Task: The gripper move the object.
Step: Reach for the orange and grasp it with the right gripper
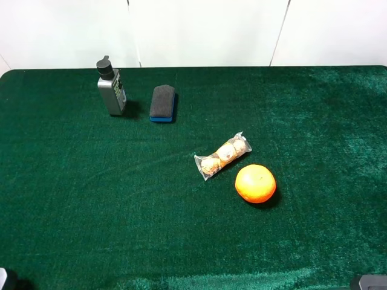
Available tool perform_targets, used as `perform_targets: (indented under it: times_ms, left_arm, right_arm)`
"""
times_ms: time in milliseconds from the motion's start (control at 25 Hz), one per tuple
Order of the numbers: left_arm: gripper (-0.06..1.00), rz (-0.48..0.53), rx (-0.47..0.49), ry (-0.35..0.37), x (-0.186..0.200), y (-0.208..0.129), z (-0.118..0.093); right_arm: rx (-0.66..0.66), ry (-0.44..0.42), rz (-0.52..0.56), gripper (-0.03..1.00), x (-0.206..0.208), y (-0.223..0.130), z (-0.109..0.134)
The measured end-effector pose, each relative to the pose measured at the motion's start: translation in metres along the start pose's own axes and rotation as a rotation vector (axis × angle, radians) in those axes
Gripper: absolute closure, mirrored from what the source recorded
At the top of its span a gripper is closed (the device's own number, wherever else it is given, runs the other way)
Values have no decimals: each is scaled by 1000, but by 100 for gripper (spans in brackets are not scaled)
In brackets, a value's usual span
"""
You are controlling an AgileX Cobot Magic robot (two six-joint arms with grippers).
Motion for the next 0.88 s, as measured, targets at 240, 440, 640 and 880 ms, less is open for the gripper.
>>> perform_targets:
  times_ms: [240, 440, 640, 880]
  left_arm:
    - [-4, 0, 0, 0, 0, 0, 0]
    - [-4, 0, 0, 0, 0, 0, 0]
    - [-4, 0, 0, 0, 0, 0, 0]
    - [-4, 0, 0, 0, 0, 0, 0]
  right_arm:
    - [20, 31, -5, 28, 0, 1, 5]
    - [30, 87, 12, 28, -3, 2, 12]
    - [58, 147, 135, 28, -20, 8, 17]
    - [155, 243, 280, 28, -46, 21, 23]
Point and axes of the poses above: a point on each arm's last joint axis where the gripper is mounted, x pointing back along that axis away from the gripper, z along the wrist's bending axis when the last joint is at zero, y = z × x, the point moved 6 cm from there along -x, pointing out along that axis toward the gripper, and after that the axes turned 9 degrees about x, right-handed, at the moved point
